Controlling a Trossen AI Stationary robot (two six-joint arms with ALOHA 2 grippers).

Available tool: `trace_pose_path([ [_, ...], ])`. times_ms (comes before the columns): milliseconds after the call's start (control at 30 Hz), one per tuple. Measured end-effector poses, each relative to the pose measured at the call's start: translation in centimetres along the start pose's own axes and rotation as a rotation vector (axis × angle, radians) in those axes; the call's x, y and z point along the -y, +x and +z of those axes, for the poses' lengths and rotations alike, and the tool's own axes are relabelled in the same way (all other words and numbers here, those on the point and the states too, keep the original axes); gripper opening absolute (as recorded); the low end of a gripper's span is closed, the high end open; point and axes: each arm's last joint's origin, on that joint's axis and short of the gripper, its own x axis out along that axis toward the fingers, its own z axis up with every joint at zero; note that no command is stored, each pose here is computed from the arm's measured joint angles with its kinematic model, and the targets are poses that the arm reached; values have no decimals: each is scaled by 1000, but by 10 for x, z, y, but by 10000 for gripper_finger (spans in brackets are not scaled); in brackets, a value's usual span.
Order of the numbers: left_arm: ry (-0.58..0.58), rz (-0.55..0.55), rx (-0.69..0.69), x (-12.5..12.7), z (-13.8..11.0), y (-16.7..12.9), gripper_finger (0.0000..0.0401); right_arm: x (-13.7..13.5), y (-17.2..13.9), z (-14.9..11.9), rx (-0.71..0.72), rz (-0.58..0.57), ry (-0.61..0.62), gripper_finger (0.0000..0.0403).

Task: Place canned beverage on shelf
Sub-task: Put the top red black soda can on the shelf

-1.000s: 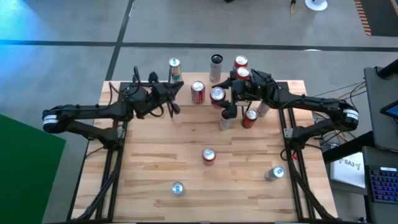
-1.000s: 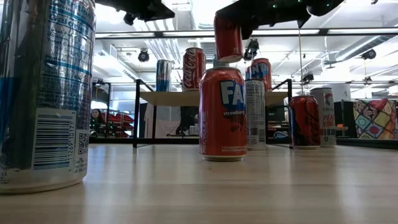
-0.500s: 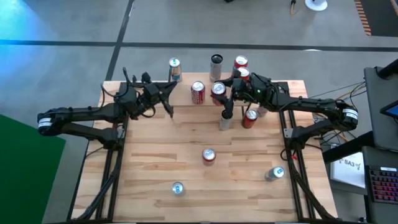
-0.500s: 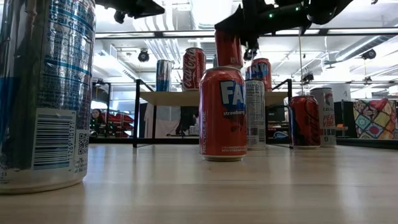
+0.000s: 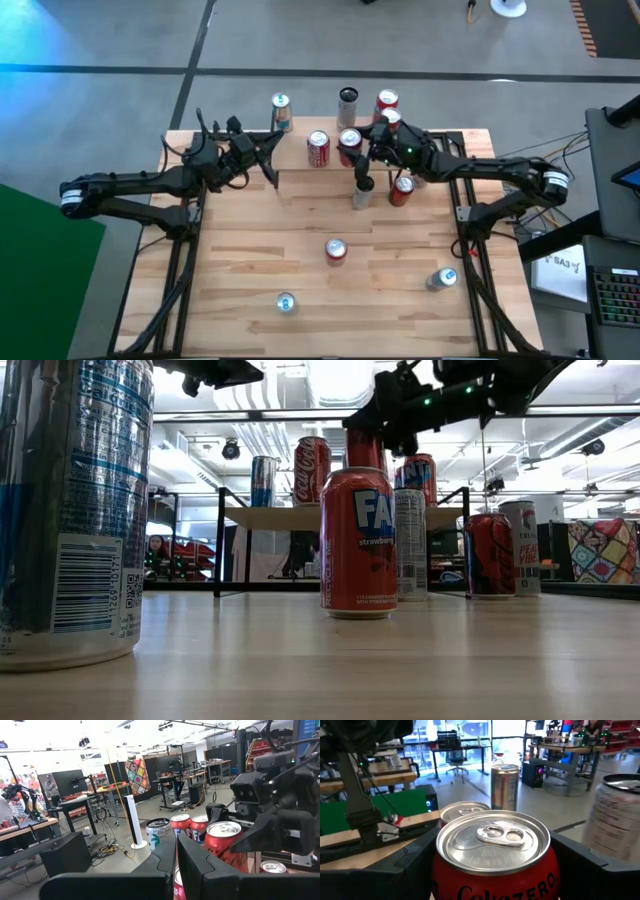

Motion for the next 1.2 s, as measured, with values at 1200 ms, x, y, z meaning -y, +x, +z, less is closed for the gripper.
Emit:
trace_pose_path([
  [1200, -83, -175, -28, 2, -30, -23, 0, 1, 9, -14, -49, -48, -43, 309],
])
